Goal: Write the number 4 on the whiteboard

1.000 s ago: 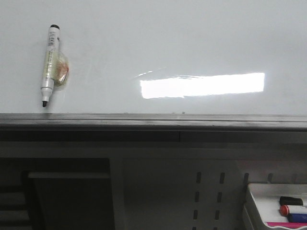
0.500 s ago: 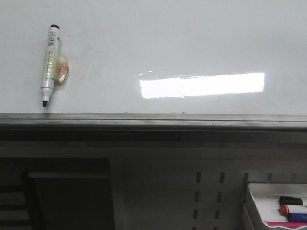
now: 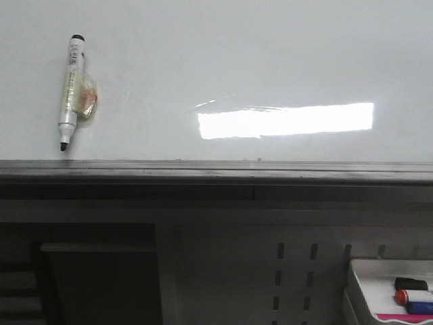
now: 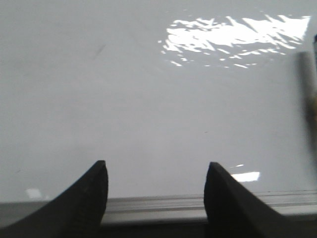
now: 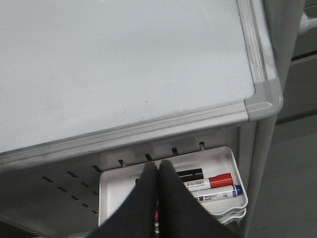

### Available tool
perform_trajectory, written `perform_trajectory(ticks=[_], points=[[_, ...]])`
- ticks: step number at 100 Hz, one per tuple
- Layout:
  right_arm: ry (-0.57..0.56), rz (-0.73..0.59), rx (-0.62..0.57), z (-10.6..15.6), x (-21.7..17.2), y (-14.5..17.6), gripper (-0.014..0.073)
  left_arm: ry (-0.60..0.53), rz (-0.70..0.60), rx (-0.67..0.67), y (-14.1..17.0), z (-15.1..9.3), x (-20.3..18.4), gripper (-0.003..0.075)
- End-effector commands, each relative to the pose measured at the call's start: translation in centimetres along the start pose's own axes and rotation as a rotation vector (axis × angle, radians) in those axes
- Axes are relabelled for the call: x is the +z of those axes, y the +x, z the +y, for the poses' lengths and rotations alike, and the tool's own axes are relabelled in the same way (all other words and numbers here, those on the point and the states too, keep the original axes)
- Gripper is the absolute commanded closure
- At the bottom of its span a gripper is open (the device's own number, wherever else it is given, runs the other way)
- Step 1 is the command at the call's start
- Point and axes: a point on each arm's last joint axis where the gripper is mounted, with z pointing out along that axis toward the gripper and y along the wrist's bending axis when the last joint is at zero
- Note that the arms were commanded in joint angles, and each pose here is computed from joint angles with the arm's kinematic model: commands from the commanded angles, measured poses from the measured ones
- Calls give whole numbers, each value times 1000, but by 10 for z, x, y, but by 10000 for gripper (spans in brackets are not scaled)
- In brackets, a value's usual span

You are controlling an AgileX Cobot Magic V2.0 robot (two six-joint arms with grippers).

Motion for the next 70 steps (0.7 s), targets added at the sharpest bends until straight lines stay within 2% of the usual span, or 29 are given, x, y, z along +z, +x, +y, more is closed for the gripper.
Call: perform_trajectory(ticks=[1,13,34,44,57,70], points=[[-21,-112,-1,4,-3,-19,659,104,-142,66,-18,-14,11,313],[-16,-95,-5,3,-3,-18,659,259,-163,56,-20,-41,23,313],[-15,-95,-10,3,-3,-18,659,388,-58,-14,-24,-81,51,313],[-15,-95,-10,3,-3,-18,659,411,-19,-11,-22,-94,64,313],[-15,-95,-10,3,-3,-18,659,378,28,-86,-18,-97,78,313],[-15,-95,-10,3,-3,-18,659,370,54,-97,-15,-99,86,313]])
